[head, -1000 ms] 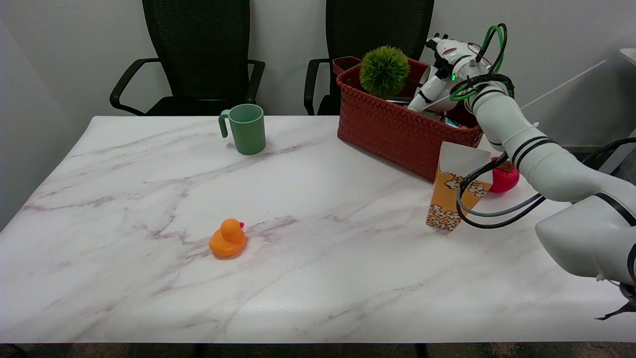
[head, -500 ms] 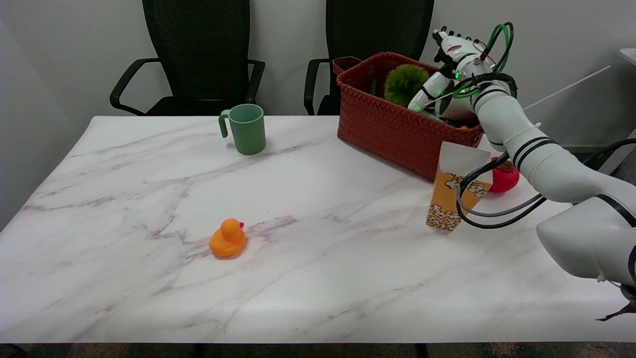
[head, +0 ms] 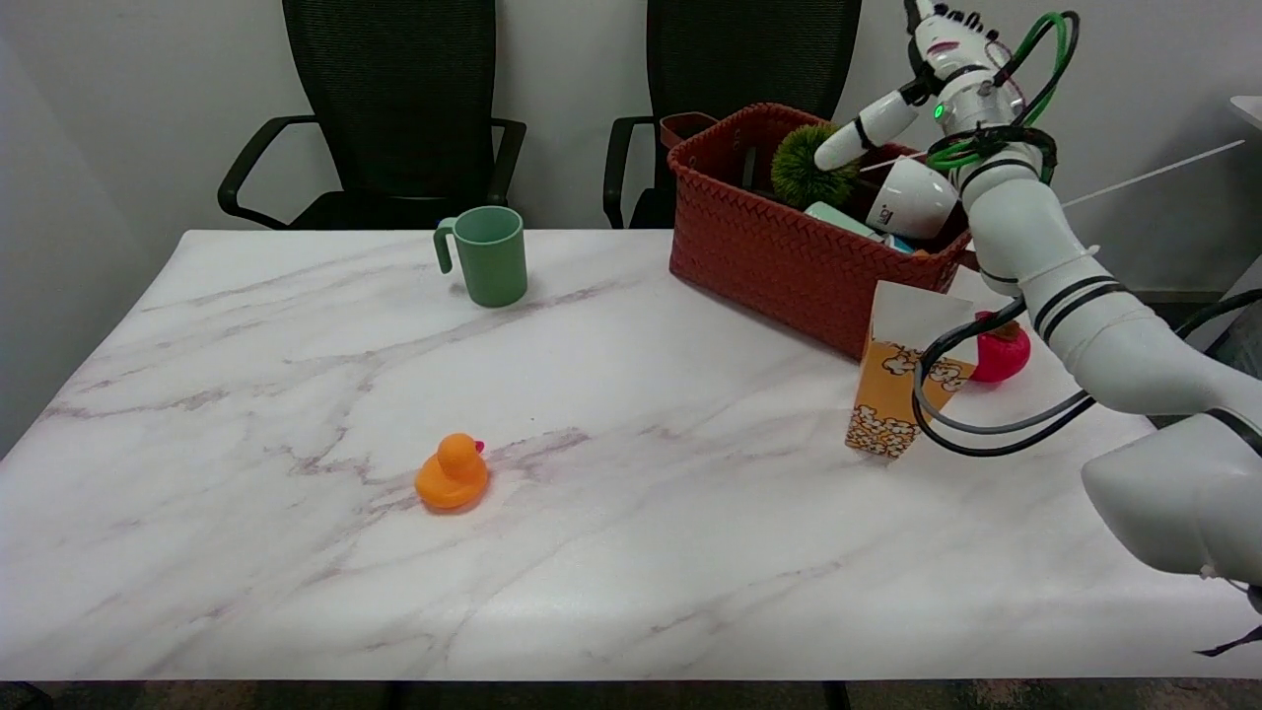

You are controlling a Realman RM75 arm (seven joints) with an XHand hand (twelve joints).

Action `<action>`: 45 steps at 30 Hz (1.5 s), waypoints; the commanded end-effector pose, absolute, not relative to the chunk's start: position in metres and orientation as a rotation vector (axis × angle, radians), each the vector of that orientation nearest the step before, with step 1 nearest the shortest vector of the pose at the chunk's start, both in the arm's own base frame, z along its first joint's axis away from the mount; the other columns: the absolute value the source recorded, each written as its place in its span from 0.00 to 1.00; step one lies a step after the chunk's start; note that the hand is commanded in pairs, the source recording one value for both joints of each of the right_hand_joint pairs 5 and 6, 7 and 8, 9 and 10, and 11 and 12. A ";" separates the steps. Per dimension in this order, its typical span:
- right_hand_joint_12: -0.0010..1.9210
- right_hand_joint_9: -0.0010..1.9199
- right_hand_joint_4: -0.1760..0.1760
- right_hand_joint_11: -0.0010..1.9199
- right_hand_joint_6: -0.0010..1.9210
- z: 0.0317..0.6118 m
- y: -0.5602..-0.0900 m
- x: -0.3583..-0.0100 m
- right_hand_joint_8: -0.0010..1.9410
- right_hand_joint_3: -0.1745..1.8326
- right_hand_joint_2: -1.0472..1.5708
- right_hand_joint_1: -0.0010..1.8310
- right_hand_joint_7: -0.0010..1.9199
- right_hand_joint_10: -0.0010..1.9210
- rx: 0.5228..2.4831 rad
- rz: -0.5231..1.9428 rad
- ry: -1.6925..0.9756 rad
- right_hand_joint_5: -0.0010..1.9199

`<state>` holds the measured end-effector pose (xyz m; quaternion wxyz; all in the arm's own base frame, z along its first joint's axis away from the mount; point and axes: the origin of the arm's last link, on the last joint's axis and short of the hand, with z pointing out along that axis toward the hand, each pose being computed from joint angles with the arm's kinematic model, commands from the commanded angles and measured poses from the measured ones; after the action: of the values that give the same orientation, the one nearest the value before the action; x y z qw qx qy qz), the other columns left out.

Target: Place the potted plant into the brown storage basket.

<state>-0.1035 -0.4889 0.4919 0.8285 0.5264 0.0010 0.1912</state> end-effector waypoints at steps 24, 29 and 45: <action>0.08 0.13 0.50 0.08 0.03 0.360 -0.248 -0.072 0.11 0.39 0.39 0.67 0.11 0.13 0.929 0.597 0.892 0.03; 0.09 0.14 0.50 0.09 0.03 0.328 -0.241 -0.096 0.13 0.41 0.43 0.68 0.13 0.14 0.971 0.554 0.886 0.03; 0.10 0.15 0.50 0.10 0.03 0.242 -0.210 -0.152 0.17 0.55 0.49 0.67 0.18 0.15 0.932 0.618 0.907 0.03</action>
<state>-0.1061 -0.2668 0.3305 0.7725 0.4428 0.3858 0.2415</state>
